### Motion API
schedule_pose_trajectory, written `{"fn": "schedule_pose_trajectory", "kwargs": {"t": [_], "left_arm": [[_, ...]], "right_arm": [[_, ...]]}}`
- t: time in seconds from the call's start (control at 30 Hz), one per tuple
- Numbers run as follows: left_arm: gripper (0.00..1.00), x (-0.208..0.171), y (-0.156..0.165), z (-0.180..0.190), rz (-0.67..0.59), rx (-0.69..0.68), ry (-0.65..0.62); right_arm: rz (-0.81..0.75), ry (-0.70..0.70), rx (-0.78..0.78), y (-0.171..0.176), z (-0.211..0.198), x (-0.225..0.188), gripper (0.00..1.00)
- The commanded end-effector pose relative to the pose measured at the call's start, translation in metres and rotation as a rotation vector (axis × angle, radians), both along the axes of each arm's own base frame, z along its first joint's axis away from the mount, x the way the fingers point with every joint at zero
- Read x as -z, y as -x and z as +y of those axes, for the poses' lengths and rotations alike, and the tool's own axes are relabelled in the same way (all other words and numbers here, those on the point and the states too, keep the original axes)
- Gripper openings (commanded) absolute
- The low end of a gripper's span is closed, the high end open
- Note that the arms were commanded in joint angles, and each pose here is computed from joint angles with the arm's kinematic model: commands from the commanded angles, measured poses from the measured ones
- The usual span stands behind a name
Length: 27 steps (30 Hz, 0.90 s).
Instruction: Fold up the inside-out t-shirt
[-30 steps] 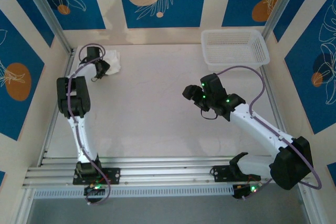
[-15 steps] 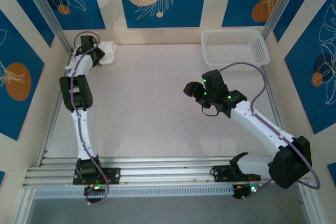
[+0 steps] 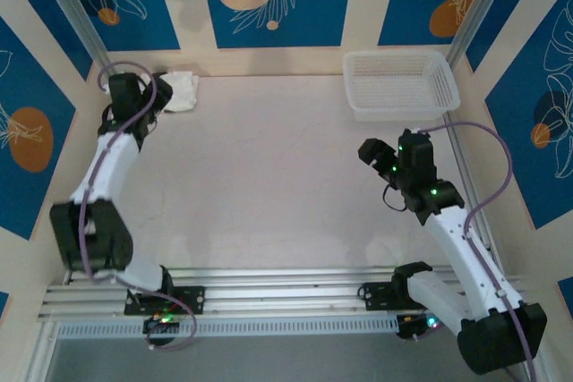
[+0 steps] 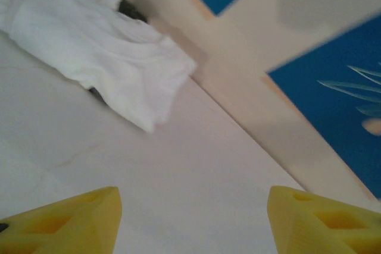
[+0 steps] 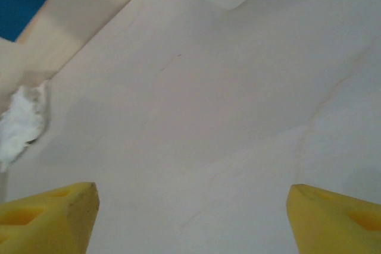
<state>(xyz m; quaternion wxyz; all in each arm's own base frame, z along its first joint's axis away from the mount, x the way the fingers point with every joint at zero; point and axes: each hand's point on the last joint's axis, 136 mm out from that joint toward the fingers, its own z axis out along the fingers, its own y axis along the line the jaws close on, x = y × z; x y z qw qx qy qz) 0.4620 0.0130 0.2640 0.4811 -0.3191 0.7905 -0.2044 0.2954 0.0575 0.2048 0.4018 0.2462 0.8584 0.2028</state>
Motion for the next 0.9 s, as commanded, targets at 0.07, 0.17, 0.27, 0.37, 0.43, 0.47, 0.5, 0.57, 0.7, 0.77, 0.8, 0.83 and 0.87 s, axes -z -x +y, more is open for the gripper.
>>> {"fn": "schedule_pose_trajectory", "kwargs": {"t": [0.07,0.17,0.27,0.37,0.43,0.47,0.5,0.57,0.7,0.77,0.8,0.83,0.87], "left_arm": [[0.71,0.017,0.067,-0.071,-0.033,0.292,-0.127],[0.80,0.024,0.099,-0.099,-0.064,0.407,-0.215],[0.92,0.033,0.118,-0.117,-0.106,0.480,-0.263],[1.00,0.050,0.126,-0.114,-0.142,0.441,-0.381],[1.00,0.061,0.127,-0.104,-0.151,0.386,-0.455],[1.00,0.068,0.127,-0.098,-0.145,0.359,-0.481],[1.00,0.072,0.126,-0.094,-0.140,0.341,-0.502],[1.00,0.081,0.124,-0.084,-0.126,0.300,-0.559],[1.00,0.093,0.126,-0.061,-0.100,0.200,-0.647],[1.00,0.098,0.126,-0.054,-0.076,0.181,-0.699],[1.00,0.103,0.127,-0.047,-0.052,0.157,-0.729],[1.00,0.107,0.126,-0.039,-0.032,0.118,-0.749],[1.00,0.108,0.124,-0.035,-0.012,0.109,-0.743]], "right_arm": [[-0.162,0.233,0.024,-0.015,-0.041,0.010,0.88],[-0.242,0.339,0.051,-0.023,-0.057,0.018,0.89],[-0.262,0.438,0.080,-0.032,-0.073,0.032,0.93],[-0.216,0.486,0.054,-0.046,-0.082,0.059,0.94],[-0.224,0.472,0.024,-0.058,-0.080,0.074,0.94],[-0.241,0.469,0.010,-0.066,-0.078,0.080,0.94],[-0.258,0.473,0.001,-0.073,-0.076,0.085,0.95],[-0.297,0.499,-0.009,-0.087,-0.073,0.090,0.96],[-0.409,0.563,-0.191,-0.100,-0.033,0.106,1.00],[-0.353,0.489,-0.198,-0.092,-0.043,0.111,0.99],[-0.383,0.466,-0.164,-0.096,-0.048,0.108,0.99],[-0.364,0.492,-0.158,-0.099,-0.048,0.106,0.99],[-0.298,0.518,-0.142,-0.100,-0.050,0.114,0.99]]}}
